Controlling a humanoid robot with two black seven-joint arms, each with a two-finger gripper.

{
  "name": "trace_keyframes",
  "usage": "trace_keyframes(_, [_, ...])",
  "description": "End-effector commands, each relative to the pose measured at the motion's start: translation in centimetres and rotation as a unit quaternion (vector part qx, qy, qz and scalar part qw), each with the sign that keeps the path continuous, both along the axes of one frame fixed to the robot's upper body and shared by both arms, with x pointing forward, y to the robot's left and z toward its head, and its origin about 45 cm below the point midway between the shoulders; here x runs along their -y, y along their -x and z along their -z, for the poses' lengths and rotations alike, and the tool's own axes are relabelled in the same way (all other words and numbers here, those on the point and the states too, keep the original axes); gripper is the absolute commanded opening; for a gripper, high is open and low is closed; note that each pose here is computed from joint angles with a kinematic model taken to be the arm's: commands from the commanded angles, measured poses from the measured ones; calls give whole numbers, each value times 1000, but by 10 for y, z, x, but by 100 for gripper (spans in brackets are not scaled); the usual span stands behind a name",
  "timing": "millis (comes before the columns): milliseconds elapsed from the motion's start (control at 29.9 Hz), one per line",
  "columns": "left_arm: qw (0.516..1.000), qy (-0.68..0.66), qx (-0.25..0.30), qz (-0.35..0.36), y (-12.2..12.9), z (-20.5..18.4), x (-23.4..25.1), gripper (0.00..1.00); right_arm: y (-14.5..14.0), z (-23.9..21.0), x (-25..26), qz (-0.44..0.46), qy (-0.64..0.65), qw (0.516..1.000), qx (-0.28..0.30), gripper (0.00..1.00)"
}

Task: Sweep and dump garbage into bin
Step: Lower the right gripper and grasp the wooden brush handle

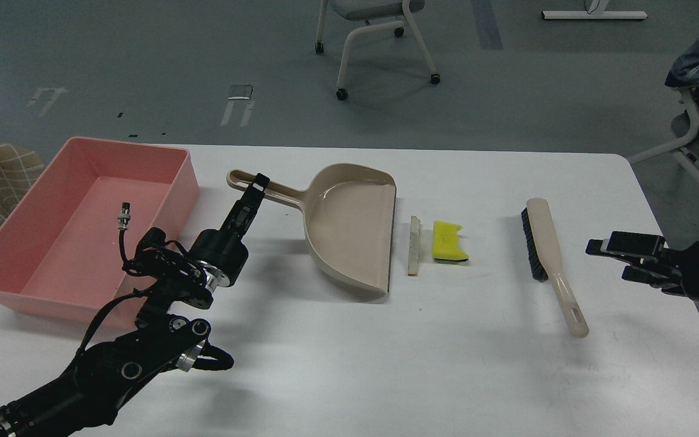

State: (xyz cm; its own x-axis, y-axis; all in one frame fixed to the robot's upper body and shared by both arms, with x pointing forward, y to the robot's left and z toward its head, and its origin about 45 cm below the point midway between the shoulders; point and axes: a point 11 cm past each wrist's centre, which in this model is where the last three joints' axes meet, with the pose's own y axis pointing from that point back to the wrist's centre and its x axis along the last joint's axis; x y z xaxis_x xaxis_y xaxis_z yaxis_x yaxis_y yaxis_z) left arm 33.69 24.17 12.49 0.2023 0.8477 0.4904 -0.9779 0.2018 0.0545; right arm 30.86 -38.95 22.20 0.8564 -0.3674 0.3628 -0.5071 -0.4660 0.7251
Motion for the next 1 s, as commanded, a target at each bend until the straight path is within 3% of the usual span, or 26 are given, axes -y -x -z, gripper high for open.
trace_keyframes(0, [1000, -8, -9, -5, 3, 8, -3, 0, 12, 6, -13, -19, -10, 1000, -14, 100])
trace_keyframes(735, [1000, -9, -17, -9, 4, 13, -3, 0, 15, 20, -9, -32, 35, 999, -24, 97])
trace_keyframes(902, [1000, -9, -18, -9, 5, 14, -3, 0, 16, 28, -16, -37, 42, 998, -22, 87])
trace_keyframes(969, [1000, -7, -17, -8, 5, 14, -1, 0, 16, 32, -19, -39, 39, 998, -24, 78])
